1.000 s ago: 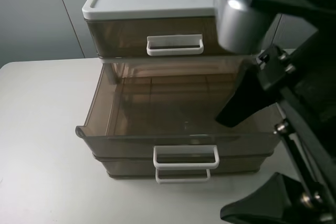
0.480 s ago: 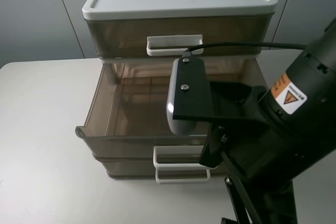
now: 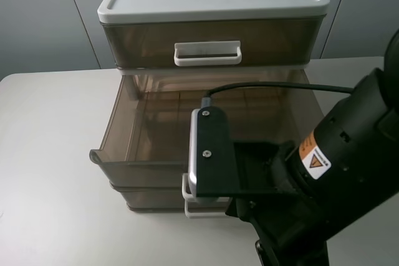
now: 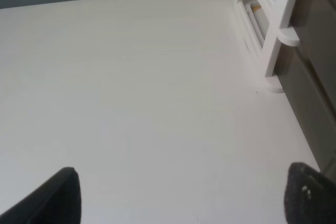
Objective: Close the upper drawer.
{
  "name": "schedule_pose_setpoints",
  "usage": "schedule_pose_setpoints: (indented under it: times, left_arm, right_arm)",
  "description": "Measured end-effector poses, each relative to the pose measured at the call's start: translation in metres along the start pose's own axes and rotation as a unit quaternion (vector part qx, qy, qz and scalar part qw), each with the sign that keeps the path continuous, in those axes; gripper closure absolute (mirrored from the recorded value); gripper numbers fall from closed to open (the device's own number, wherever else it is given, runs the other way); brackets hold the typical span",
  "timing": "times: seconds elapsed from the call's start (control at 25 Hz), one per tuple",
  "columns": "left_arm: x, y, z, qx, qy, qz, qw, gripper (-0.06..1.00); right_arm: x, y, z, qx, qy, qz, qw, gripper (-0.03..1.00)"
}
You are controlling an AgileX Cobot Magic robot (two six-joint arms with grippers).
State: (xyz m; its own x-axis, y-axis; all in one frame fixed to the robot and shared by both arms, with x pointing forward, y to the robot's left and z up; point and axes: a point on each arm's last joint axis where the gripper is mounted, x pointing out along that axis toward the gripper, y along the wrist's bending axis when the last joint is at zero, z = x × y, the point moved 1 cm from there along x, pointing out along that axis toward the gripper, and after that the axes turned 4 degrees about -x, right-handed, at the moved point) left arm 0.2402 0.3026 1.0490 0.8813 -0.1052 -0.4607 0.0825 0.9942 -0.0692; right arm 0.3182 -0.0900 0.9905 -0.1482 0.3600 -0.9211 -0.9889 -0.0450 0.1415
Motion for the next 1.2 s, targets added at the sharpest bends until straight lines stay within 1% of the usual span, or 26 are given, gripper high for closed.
schedule_pose_setpoints:
  times: [0.16,0.4,0.84,1.2]
  left_arm:
    - [0.0,0.0,0.0,0.0,0.0,0.0,1.0,0.2]
    - [0.0,0.0,0.0,0.0,0.0,0.0,1.0,0.2]
    - [0.0,0.0,0.0,0.0,0.0,0.0,1.0,0.2]
    - [0.0,0.0,0.0,0.003,0.0,0.0,1.0,0.2]
  right_arm:
    - [0.01,-0.002,-0.004,-0.005,0.009,0.0,1.0,0.27]
    - [0.011,-0.008,-0.004,-0.027,0.007,-0.031,0.999,0.27]
    - [0.011,-0.011,-0.003,-0.047,0.006,-0.053,0.997,0.27]
    - [0.012,-0.013,-0.004,-0.041,0.011,-0.072,0.997,0.27]
